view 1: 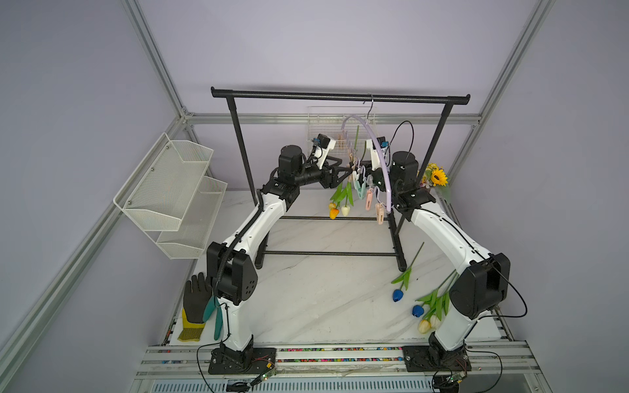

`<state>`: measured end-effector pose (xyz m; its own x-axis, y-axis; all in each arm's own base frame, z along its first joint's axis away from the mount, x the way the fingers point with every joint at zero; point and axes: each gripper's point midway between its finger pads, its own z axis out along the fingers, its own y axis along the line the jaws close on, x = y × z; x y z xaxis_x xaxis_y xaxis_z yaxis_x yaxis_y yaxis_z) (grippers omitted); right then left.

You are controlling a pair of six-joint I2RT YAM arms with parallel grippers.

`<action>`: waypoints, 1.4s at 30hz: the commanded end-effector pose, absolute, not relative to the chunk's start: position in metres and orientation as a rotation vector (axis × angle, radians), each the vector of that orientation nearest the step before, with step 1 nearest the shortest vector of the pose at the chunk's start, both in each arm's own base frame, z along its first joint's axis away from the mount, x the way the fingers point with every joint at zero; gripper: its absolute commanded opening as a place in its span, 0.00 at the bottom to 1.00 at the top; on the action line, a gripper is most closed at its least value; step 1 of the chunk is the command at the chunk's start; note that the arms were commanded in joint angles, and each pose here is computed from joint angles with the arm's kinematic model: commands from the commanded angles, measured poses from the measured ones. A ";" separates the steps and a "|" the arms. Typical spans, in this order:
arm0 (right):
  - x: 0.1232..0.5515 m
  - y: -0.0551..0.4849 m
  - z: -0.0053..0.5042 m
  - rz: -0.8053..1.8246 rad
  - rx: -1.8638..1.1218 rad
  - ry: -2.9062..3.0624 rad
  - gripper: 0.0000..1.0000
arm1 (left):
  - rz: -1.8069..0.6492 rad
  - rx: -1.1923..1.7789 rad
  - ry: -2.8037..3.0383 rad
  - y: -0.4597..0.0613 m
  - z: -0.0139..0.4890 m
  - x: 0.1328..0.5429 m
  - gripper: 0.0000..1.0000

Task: Dry the flowers on a clothes hanger
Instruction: Open the clamp at the hanger.

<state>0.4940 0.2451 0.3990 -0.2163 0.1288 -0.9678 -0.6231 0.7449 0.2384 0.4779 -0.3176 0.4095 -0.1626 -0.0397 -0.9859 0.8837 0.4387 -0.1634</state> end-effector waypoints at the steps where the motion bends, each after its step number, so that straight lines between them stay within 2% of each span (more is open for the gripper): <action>1: 0.497 0.244 0.405 0.732 -0.406 1.622 0.00 | -0.959 0.748 1.482 -0.321 0.427 0.480 0.70; 6: 0.497 0.243 0.405 0.733 -0.406 1.624 0.00 | -0.959 0.747 1.501 -0.327 0.425 0.483 0.67; 16: 0.496 0.240 0.405 0.733 -0.406 1.622 0.00 | -0.961 0.758 1.497 -0.333 0.426 0.480 0.55; 24: 0.495 0.239 0.408 0.746 -0.404 1.615 0.00 | -0.975 0.776 1.493 -0.338 0.426 0.477 0.52; 42: 0.489 0.235 0.414 0.742 -0.392 1.604 0.00 | -0.981 0.768 1.503 -0.339 0.426 0.476 0.34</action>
